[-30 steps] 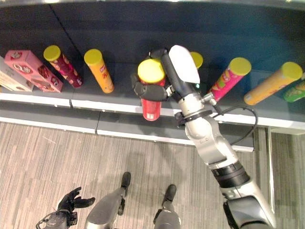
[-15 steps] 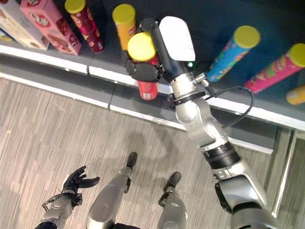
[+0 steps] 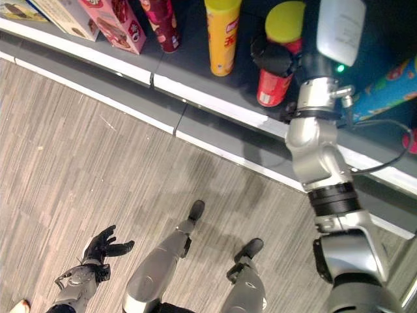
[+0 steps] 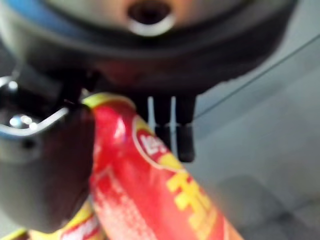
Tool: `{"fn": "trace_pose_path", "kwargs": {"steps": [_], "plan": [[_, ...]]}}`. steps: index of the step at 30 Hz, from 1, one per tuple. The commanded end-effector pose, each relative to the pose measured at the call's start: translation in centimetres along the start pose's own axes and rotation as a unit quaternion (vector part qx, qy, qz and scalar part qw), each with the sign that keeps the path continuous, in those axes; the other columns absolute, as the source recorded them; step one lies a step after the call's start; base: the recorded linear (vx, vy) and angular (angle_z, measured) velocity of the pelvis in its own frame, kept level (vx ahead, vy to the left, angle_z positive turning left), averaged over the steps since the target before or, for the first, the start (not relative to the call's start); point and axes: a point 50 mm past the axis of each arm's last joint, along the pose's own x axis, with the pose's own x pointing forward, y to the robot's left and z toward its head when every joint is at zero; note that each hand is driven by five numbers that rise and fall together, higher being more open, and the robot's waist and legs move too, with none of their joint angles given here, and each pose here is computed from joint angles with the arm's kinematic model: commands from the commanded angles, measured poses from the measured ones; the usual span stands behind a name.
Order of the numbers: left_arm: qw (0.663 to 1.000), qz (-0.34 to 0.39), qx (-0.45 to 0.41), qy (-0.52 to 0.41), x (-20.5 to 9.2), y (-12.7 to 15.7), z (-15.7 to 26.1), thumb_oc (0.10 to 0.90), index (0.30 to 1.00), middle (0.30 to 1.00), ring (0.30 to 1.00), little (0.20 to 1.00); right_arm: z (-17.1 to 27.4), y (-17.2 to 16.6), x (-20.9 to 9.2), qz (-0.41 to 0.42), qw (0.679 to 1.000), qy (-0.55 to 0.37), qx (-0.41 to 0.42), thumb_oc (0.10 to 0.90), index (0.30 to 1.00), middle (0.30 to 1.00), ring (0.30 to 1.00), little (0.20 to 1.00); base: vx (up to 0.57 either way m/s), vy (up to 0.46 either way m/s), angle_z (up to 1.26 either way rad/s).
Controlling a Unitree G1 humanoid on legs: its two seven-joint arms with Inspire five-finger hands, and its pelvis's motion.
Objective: Put the goods on the table back onto the shelves and tidy them up.
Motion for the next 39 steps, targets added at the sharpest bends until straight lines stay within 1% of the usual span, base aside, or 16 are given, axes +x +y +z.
{"fn": "trace_pose_path", "kwargs": {"steps": [1,6,12,15,26,36,37,38,39], "plan": [[0.999,0.045,0.029,-0.003,-0.7,2.9,-0.7,0.800,0.900,0.900,0.900,0.900,4.6,-6.0,3.7,-0.179,0.978,-0.106,0.015,0.400,0.300,0.300,0.300,0.300,0.06,0.019,0.08],[0.999,0.045,0.027,-0.012,-0.6,2.7,-0.1,0.800,0.900,0.900,0.900,0.900,5.4,-5.5,3.1,-0.183,0.976,-0.114,0.032,0.400,0.300,0.300,0.300,0.300,0.04,0.019,0.01],[0.999,0.041,0.028,-0.016,-0.7,2.3,0.0,0.800,0.900,0.900,0.900,0.900,5.5,-4.2,2.0,-0.174,0.978,-0.095,0.058,0.400,0.300,0.300,0.300,0.300,0.02,0.002,0.04],[0.999,0.043,0.024,-0.019,-0.7,2.3,0.0,0.800,0.900,0.900,0.900,0.900,4.7,-3.9,2.1,-0.179,0.980,-0.081,0.041,0.400,0.300,0.300,0.300,0.300,0.03,0.004,0.08],[0.999,0.038,0.026,-0.023,-0.6,1.7,0.2,0.800,0.900,0.900,0.900,0.900,2.6,-5.0,2.8,-0.220,0.975,-0.045,-0.009,0.400,0.300,0.300,0.300,0.300,0.01,0.011,0.09],[0.999,0.037,0.033,-0.019,-0.5,1.5,0.1,0.800,0.900,0.900,0.900,0.900,2.1,-4.8,2.7,-0.216,0.976,-0.035,-0.010,0.400,0.300,0.300,0.300,0.300,0.00,0.003,-0.01],[0.999,0.037,0.034,-0.019,-0.6,1.5,0.0,0.800,0.900,0.900,0.900,0.900,2.1,-4.7,2.6,-0.214,0.976,-0.035,-0.007,0.428,0.342,0.342,0.342,0.342,0.00,0.000,0.00],[0.999,0.037,0.035,-0.019,-0.6,1.5,0.0,0.800,0.900,0.900,0.900,0.900,2.2,-4.6,2.6,-0.212,0.977,-0.035,-0.004,0.535,0.502,0.502,0.502,0.502,0.00,0.000,0.00],[0.999,0.036,0.035,-0.019,-0.5,1.5,0.0,0.800,0.900,0.900,0.900,0.900,2.3,-4.5,2.6,-0.209,0.977,-0.037,0.000,0.693,0.740,0.740,0.740,0.740,-0.01,0.006,-0.03]]}}
